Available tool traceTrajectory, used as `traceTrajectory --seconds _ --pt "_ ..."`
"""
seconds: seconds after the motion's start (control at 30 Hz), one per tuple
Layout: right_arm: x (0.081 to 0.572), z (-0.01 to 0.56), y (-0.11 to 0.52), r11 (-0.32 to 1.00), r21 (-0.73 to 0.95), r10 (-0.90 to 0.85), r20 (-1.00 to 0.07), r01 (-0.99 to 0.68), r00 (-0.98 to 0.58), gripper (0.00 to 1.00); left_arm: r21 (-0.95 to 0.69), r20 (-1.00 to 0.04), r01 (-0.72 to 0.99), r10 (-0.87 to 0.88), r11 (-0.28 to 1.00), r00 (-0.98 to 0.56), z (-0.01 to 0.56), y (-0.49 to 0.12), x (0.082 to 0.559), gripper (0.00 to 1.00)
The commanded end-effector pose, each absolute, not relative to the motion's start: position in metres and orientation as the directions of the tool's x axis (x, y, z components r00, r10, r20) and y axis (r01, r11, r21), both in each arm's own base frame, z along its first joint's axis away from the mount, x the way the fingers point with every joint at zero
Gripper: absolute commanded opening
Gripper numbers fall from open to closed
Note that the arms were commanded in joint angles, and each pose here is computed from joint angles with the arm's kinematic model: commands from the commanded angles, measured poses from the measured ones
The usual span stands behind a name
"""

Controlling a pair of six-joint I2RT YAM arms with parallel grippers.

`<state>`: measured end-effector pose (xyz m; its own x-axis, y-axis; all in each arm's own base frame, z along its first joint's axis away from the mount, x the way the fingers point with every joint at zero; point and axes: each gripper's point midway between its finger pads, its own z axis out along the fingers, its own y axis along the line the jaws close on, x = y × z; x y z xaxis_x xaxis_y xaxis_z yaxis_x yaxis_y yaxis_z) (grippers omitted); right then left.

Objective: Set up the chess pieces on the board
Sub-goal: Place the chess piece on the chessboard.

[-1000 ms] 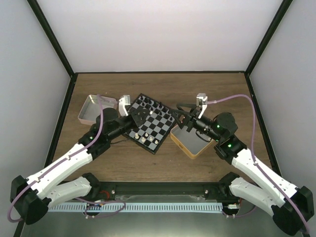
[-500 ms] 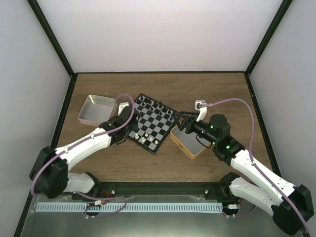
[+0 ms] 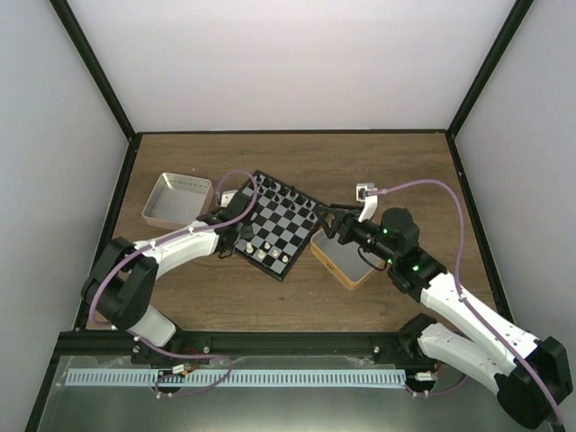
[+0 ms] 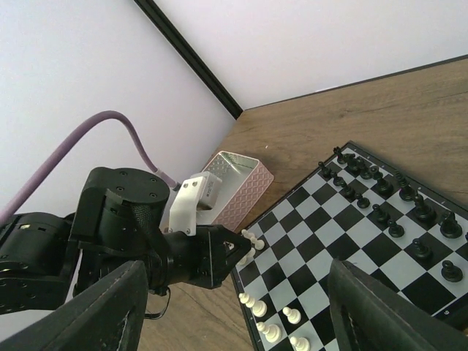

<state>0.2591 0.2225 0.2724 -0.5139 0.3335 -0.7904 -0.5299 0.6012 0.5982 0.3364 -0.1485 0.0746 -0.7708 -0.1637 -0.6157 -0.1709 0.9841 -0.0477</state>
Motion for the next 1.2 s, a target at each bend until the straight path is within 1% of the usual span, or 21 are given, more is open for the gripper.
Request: traceTrajectory --seconds 0.0,0.13,0.57,0.63,0.7,0.77,0.87,0.97,1.17 --pt "0.259 0.272 0.221 0.608 0.598 0.336 -0.790 -0.522 -0.514 0.69 -0.087 -0.611 -0.145 -0.168 0.986 -0.773 0.066 -0.155 0.342 0.04" --pt "0.259 0.270 0.222 0.606 0.602 0.333 -0.786 -0.520 -0.521 0.69 -0.108 -0.607 -0.143 -0.179 0.984 -0.774 0.061 -0.156 0.343 0.04" --pt "0.258 0.267 0.223 0.605 0.608 0.330 -0.780 -0.515 -0.532 0.69 -0.065 -0.574 -0.148 -0.159 0.987 -0.803 0.037 -0.152 0.339 0.05" --pt "0.258 0.267 0.222 0.605 0.608 0.330 -0.779 -0.515 -0.533 0.69 -0.065 -0.572 -0.145 -0.156 0.987 -0.806 0.037 -0.152 0.338 0.10" --pt "0.258 0.268 0.223 0.604 0.608 0.331 -0.779 -0.515 -0.532 0.69 -0.078 -0.559 -0.134 -0.154 0.988 -0.815 0.038 -0.155 0.336 0.20" --pt "0.258 0.268 0.223 0.604 0.608 0.331 -0.779 -0.516 -0.532 0.69 -0.100 -0.546 -0.126 -0.160 0.987 -0.822 0.041 -0.159 0.334 0.26" --pt "0.258 0.269 0.222 0.603 0.609 0.335 -0.779 -0.515 -0.530 0.69 -0.127 -0.540 -0.119 -0.169 0.985 -0.824 0.048 -0.161 0.330 0.29" --pt "0.257 0.270 0.222 0.603 0.610 0.336 -0.779 -0.515 -0.530 0.69 -0.143 -0.553 -0.111 -0.172 0.983 -0.815 0.062 -0.162 0.330 0.30" --pt "0.262 0.267 0.216 0.628 0.623 0.357 -0.763 -0.466 -0.539 0.69 -0.155 -0.612 -0.120 -0.190 0.981 -0.768 0.100 -0.158 0.336 0.31"
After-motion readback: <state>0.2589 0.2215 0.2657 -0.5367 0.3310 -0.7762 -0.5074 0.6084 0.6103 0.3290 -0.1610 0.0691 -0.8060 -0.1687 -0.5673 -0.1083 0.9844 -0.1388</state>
